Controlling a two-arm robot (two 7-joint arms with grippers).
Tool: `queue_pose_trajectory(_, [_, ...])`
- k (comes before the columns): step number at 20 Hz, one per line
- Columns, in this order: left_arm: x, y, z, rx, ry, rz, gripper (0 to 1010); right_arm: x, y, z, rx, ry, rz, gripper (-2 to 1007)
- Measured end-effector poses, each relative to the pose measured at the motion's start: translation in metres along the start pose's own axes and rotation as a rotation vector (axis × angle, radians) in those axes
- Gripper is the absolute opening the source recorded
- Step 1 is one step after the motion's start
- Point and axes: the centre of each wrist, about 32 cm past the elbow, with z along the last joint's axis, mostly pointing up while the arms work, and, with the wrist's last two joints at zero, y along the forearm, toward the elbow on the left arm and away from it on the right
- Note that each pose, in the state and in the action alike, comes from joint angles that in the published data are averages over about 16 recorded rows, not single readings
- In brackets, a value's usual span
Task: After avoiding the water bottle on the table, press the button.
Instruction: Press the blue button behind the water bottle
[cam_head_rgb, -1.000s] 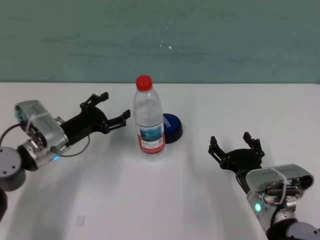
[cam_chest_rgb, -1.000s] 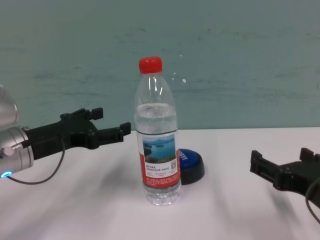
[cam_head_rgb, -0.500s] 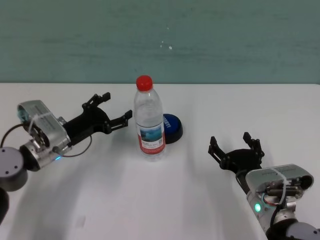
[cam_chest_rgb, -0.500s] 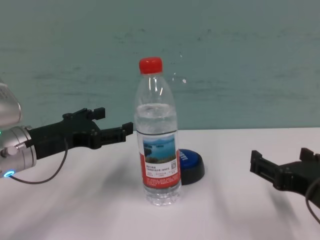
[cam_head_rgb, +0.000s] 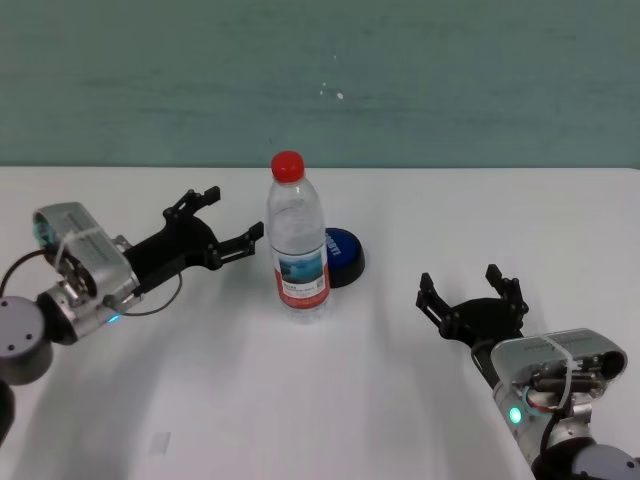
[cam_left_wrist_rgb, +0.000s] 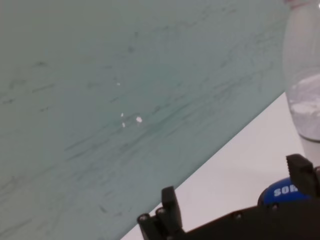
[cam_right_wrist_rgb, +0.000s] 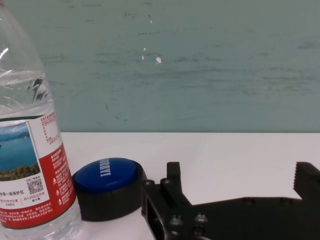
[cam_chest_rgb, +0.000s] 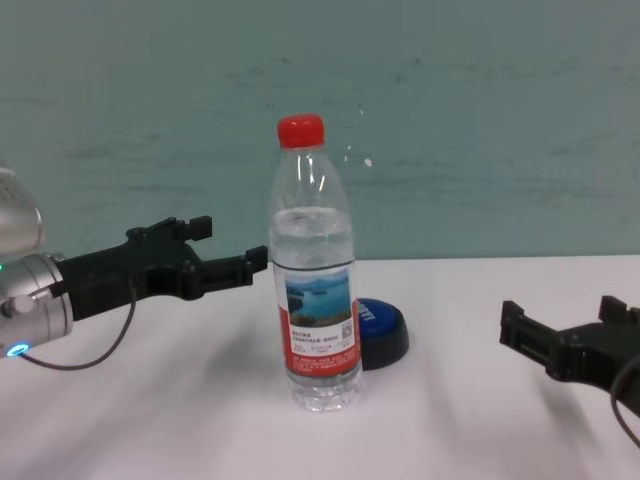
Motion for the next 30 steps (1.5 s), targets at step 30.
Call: queue_pose_trajectory(30, [-0.0494, 0.099, 0.0206, 0.041, 0.03, 0.136, 1000, 0.0, 0.0, 0.0, 0.0, 0.0, 0.0, 1004])
